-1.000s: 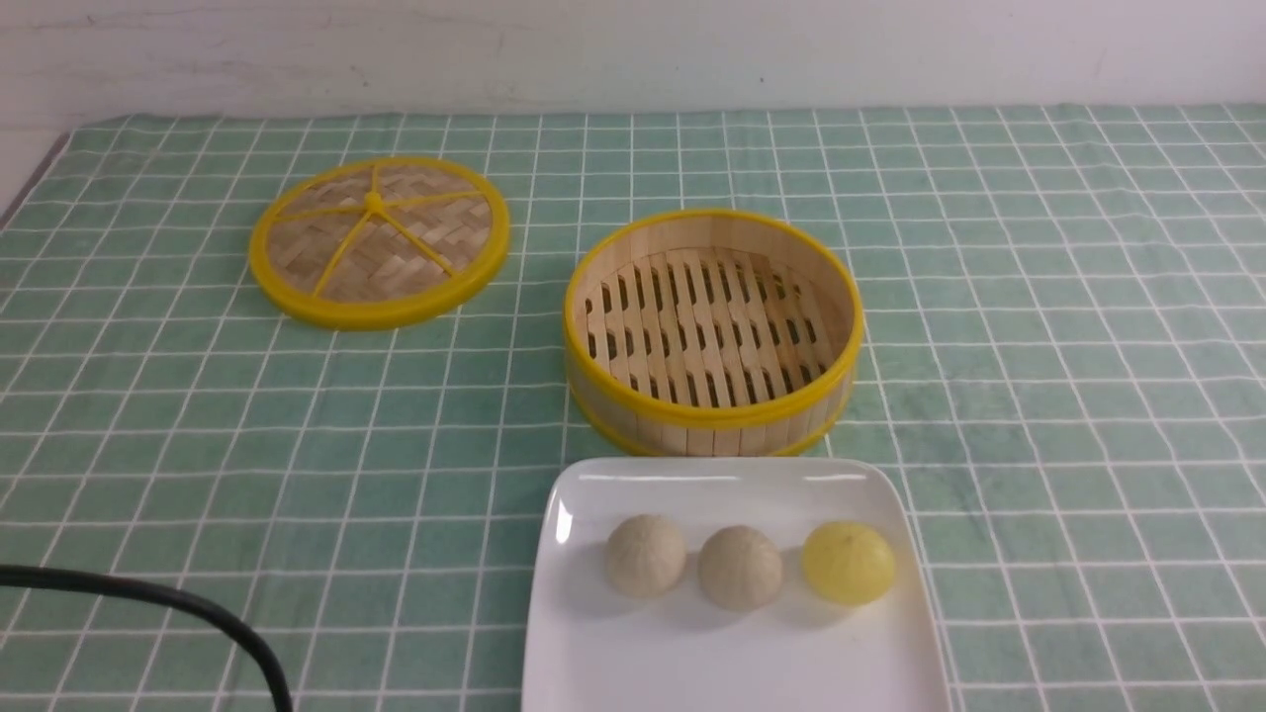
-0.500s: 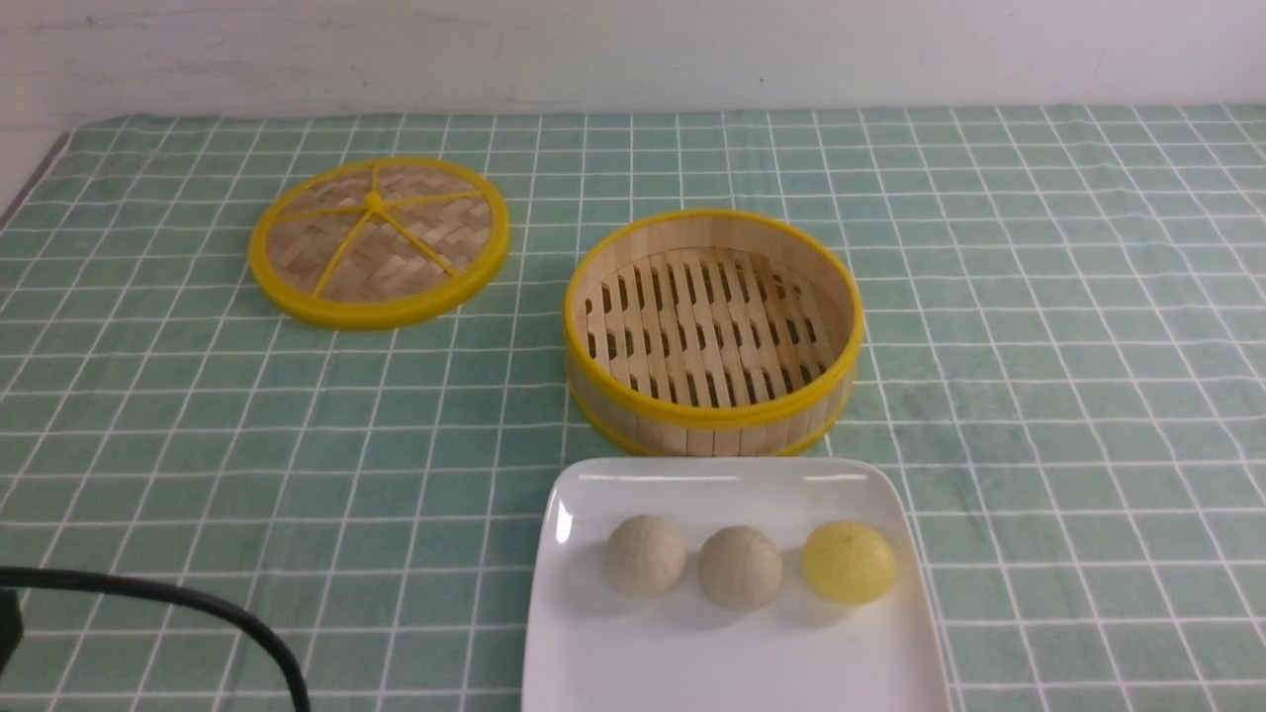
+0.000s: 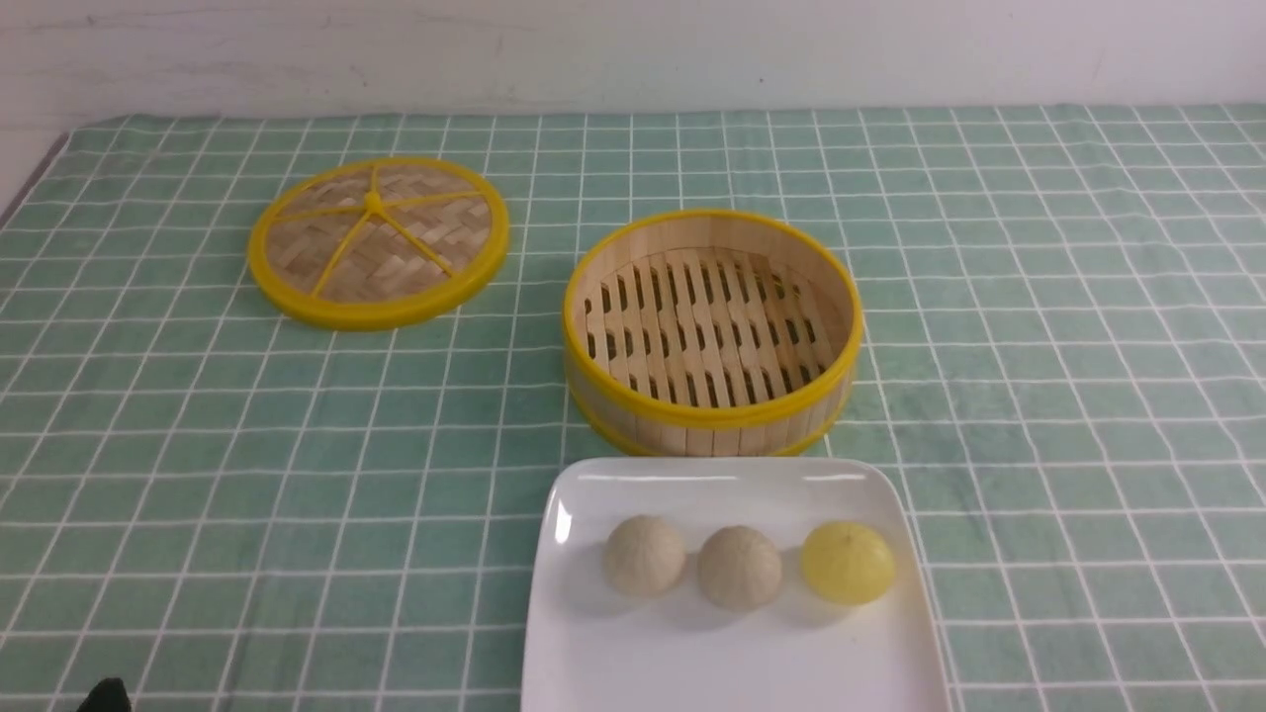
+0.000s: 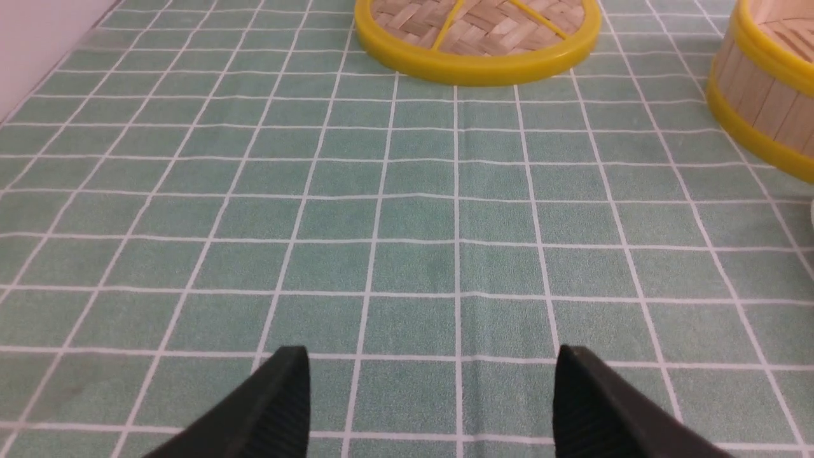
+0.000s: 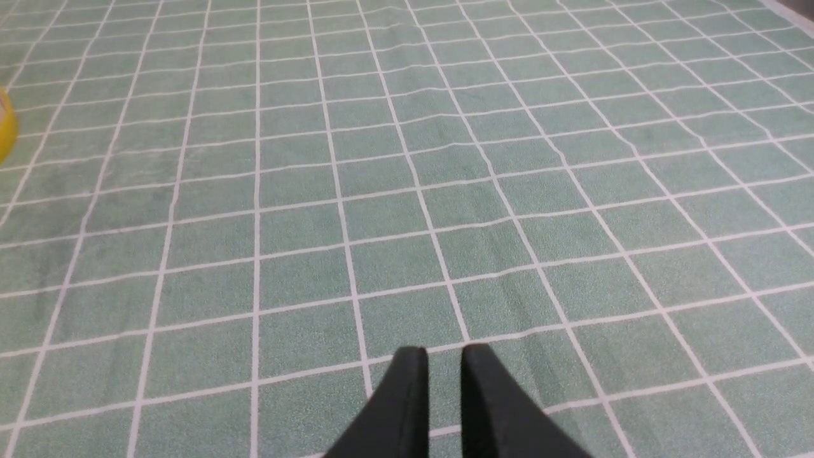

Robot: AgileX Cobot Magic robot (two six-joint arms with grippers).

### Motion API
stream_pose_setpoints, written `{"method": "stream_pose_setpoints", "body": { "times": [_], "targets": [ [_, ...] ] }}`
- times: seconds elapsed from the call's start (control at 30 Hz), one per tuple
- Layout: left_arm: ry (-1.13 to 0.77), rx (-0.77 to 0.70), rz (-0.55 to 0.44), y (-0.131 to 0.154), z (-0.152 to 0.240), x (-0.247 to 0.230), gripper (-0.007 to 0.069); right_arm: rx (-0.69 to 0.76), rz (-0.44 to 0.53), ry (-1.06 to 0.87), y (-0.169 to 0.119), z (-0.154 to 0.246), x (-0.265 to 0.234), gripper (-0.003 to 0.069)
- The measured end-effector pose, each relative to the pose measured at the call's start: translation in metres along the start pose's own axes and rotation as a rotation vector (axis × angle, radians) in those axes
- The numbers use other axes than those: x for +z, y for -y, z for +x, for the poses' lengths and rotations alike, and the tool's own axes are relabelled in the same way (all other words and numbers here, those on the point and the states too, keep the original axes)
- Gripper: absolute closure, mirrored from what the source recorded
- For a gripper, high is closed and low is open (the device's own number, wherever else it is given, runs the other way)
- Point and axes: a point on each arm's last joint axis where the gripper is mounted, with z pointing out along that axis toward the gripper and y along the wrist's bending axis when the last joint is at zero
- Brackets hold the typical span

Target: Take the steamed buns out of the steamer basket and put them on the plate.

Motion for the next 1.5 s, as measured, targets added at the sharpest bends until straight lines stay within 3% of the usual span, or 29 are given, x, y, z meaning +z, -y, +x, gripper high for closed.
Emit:
{"method": "stream_pose_setpoints", "body": {
  "times": [0.2,1.5],
  "targets": [
    [-0.040,-0.012,0.004,0.000,0.017,0.006,0.0113,0.000,0.000,0.001,0.000,0.000,0.000,0.0548],
    [-0.014,-0.025,0.006,0.000,0.016,0.007,0.0113,0.000,-0.001,0.002,0.000,0.000,0.000,0.0506]
  ]
}}
